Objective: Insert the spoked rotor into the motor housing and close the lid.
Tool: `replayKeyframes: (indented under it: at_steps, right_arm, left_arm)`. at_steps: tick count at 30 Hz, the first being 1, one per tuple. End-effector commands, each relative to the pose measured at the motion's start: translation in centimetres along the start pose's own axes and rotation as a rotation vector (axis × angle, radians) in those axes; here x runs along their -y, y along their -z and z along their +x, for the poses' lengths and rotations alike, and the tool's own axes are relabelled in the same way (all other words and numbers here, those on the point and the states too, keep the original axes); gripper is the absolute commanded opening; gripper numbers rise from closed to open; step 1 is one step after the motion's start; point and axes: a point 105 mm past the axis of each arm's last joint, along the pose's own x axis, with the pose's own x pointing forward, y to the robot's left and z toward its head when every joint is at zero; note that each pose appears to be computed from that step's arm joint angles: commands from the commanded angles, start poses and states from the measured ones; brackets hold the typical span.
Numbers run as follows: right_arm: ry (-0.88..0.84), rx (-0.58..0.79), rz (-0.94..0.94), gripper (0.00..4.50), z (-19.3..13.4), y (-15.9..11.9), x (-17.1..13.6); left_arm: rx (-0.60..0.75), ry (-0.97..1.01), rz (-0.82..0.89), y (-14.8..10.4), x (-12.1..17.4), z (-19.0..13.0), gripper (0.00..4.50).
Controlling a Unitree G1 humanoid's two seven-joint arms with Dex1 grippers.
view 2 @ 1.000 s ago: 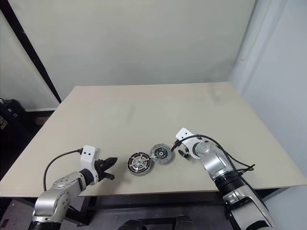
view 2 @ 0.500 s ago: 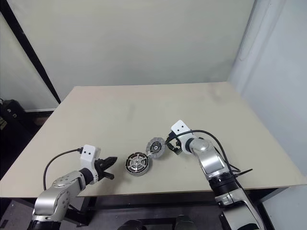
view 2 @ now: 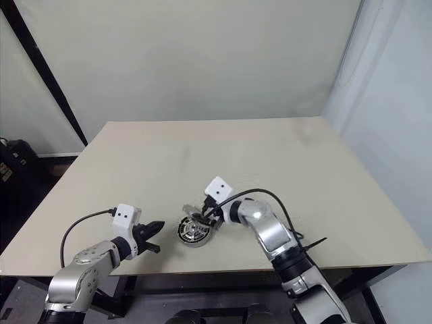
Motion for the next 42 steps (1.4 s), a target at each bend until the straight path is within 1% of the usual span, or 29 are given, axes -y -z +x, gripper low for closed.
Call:
replayKeyframes:
  at_steps: [1, 8, 16, 22, 26, 31, 36, 42]
  right_arm:
    - [-0.02, 0.002, -0.024, 4.46, 0.5, 0.1, -0.7]
    - [-0.035, -0.025, -0.071, 4.46, 1.6, 1.1, -1.4]
    - [-0.02, 0.002, -0.041, 4.46, 1.5, 0.8, 0.1]
    - [-0.1, -0.004, -0.086, 4.46, 1.3, 0.6, 0.1]
    - [-0.216, -0.015, -0.105, 4.46, 1.0, 0.6, -0.1]
    - [-0.308, -0.02, -0.095, 4.46, 0.9, 0.4, -0.3]
    - [-0.369, -0.024, -0.138, 4.46, 1.2, 0.4, -0.5]
    - [-0.392, -0.03, -0.158, 4.46, 2.0, 0.3, -0.2]
  left_arm:
    - [0.043, -0.007, 0.035, -1.2, -0.1, -0.4, 0.0]
    - [0.043, -0.01, 0.035, -1.2, -0.1, -0.5, 0.0]
    - [0.041, -0.01, 0.032, -1.0, 0.0, -0.6, 0.0]
    - [0.043, -0.01, 0.031, -0.9, -0.2, -0.9, 0.0]
    - [0.044, -0.02, 0.032, -0.9, -0.5, -1.4, 0.0]
    - [0.043, -0.039, 0.036, -0.8, -0.8, -2.2, 0.0]
    - [0.039, -0.054, 0.035, -0.7, -1.0, -2.9, 0.0]
    - [0.035, -0.065, 0.03, -0.4, -0.8, -3.4, 0.0]
